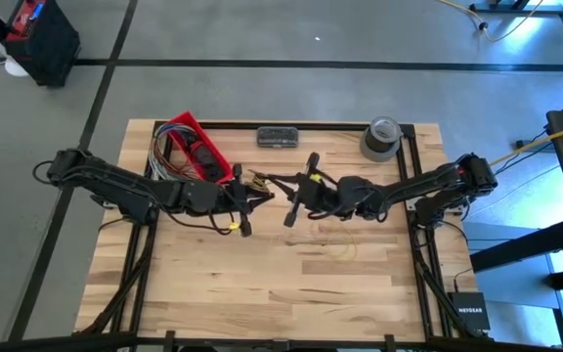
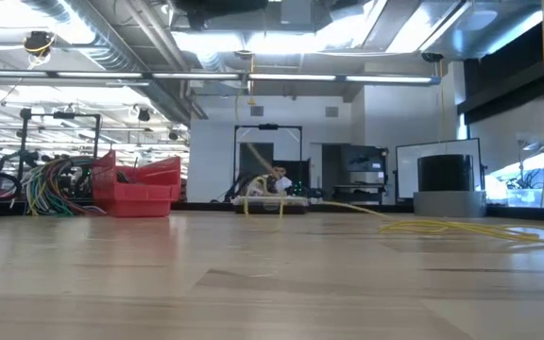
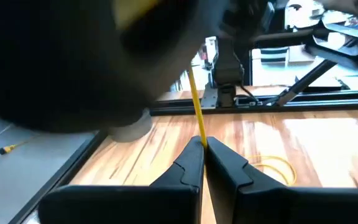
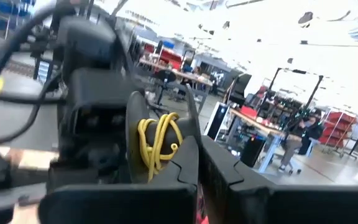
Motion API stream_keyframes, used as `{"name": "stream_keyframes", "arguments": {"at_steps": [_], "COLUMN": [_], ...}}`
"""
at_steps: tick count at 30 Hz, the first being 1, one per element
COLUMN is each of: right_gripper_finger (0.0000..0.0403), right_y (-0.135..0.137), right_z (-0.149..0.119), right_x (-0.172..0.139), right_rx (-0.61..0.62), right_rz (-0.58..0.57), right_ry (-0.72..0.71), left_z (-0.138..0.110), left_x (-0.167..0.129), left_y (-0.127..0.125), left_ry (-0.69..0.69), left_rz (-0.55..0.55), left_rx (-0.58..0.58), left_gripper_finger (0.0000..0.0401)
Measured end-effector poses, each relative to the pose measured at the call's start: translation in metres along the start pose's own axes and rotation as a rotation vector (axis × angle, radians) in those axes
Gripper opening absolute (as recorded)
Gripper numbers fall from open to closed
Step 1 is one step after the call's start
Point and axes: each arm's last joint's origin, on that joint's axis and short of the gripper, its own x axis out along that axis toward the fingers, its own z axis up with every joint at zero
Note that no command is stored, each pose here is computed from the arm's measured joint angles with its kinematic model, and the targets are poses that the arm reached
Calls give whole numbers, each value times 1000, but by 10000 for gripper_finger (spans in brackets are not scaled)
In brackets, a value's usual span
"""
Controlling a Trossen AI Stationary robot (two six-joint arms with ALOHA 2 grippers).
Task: Coil cords
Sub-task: Coil the yellow wire on the spool
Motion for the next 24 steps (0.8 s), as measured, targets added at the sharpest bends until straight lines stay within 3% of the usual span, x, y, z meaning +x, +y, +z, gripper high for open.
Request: {"name": "stream_keyframes", "arguments": {"at_steps": [16, 24], "right_gripper_finger": [5, 5], "right_y": [-4, -4], "right_z": [60, 73], "right_x": [7, 7], "right_rx": [-50, -59], "right_rz": [43, 67], "right_ry": [-47, -31], "left_z": [-5, -10], "left_x": [1, 1], "left_y": [-1, 1], "left_ry": [32, 76], "left_rz": [-8, -5], "left_rx": [22, 43], "left_gripper_finger": [6, 6]}}
